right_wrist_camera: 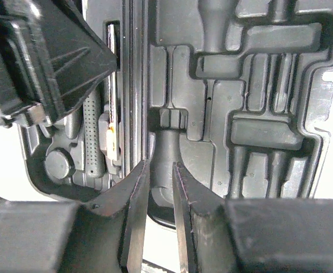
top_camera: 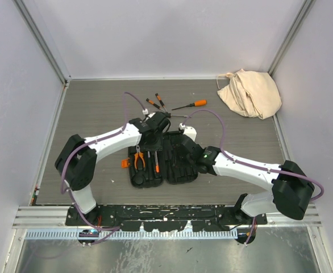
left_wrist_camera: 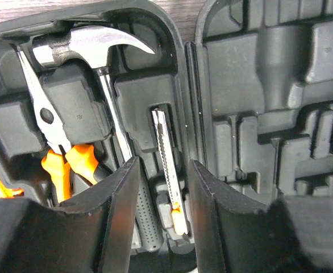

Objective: Sort the tools into containers
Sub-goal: Adjust the utility knife in the storage box.

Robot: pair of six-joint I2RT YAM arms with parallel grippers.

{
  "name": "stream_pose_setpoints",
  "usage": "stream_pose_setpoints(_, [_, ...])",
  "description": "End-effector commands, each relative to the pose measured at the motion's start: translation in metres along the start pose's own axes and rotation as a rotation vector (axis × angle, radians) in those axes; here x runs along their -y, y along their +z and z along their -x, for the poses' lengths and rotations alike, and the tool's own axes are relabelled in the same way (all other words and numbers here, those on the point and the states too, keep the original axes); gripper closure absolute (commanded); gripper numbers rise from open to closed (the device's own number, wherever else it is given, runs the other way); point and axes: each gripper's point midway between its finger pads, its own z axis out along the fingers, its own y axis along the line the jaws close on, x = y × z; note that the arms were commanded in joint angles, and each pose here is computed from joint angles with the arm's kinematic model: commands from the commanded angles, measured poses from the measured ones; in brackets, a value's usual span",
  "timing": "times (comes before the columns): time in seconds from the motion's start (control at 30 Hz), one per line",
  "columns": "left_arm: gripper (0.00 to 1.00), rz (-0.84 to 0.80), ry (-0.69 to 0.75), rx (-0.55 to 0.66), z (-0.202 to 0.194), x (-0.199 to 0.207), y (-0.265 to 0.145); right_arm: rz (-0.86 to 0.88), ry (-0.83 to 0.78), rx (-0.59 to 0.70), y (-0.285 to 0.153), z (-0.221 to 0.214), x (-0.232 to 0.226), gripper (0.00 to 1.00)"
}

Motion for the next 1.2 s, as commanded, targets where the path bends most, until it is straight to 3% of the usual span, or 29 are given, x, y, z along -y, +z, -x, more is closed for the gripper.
stream_pose_setpoints(0.0, [0.60,-0.067,-0.020,0.093,0.026,0.012,-0.031,0.041,0.030,0.046,-0.003,0.014,-0.011,0.71])
stream_pose_setpoints(0.27, [0.80,-0.068,-0.014,0.049,0.015,0.015,-0.016,0.044,0.030,0.041,-0.002,0.013,-0.012,0.71])
stream_pose_setpoints(0.4, [0.84,-0.068,-0.015,0.036,0.010,0.014,-0.010,0.044,0.029,0.039,-0.002,0.012,-0.012,0.71])
stream_pose_setpoints(1.17, [0.91,-0.070,-0.025,-0.022,-0.010,0.016,0.001,0.044,0.024,0.029,0.000,0.010,-0.013,0.71])
